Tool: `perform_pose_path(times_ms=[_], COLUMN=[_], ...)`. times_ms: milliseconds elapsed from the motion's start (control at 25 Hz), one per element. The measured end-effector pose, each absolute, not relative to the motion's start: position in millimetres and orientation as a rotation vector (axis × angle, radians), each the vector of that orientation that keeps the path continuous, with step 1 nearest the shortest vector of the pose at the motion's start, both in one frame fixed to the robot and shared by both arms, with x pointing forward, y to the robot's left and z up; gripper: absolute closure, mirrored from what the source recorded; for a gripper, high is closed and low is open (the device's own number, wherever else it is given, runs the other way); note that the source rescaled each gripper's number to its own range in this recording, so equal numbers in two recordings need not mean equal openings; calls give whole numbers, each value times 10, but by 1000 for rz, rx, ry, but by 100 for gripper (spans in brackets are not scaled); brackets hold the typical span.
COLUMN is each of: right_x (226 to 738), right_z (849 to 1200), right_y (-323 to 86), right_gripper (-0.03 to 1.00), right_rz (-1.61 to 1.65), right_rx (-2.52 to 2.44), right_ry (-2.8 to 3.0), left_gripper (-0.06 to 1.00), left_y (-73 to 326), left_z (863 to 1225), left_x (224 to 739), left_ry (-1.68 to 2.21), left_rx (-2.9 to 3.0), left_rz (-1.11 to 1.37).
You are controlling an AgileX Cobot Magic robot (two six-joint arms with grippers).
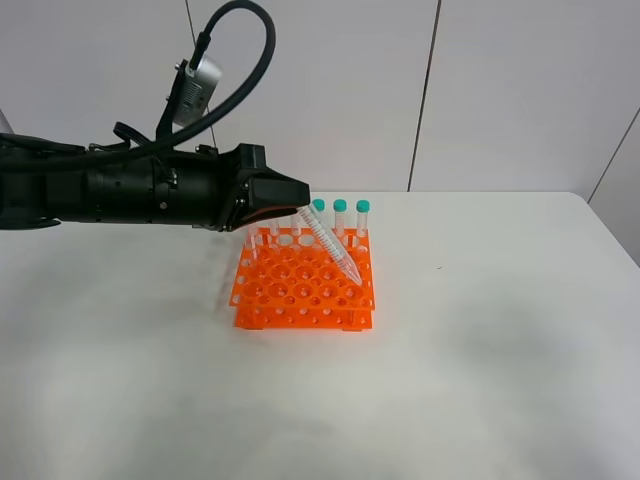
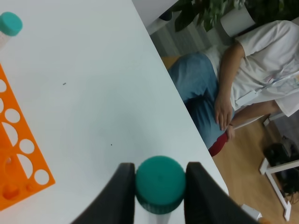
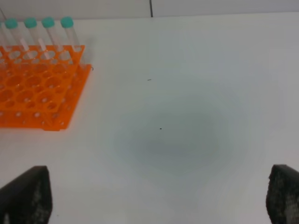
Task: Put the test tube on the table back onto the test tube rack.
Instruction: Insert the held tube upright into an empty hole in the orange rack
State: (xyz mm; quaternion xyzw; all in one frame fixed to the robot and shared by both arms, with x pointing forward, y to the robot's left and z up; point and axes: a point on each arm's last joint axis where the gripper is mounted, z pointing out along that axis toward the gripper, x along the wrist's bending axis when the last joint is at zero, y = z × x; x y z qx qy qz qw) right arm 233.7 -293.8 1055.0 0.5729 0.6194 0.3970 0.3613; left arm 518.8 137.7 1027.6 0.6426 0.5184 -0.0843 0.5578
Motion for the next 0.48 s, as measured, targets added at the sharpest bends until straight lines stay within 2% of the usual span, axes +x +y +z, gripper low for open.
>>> perform_pose_path(times_ms=[200, 480], right_x=[2337, 2336], right_z=[10550, 10550], right_y=[-2938, -2937], right_gripper=[-3, -3], right_rz=[1023, 1024], right_rx=[1476, 1476], right_ry=[1596, 1596], left_gripper=[94, 94], left_y=[1409, 1499], left_z=[10318, 10796], left_x=[5201, 5084], left_ry=[1228, 1136], left_rx=[1553, 1724], left_rz=[-121, 428])
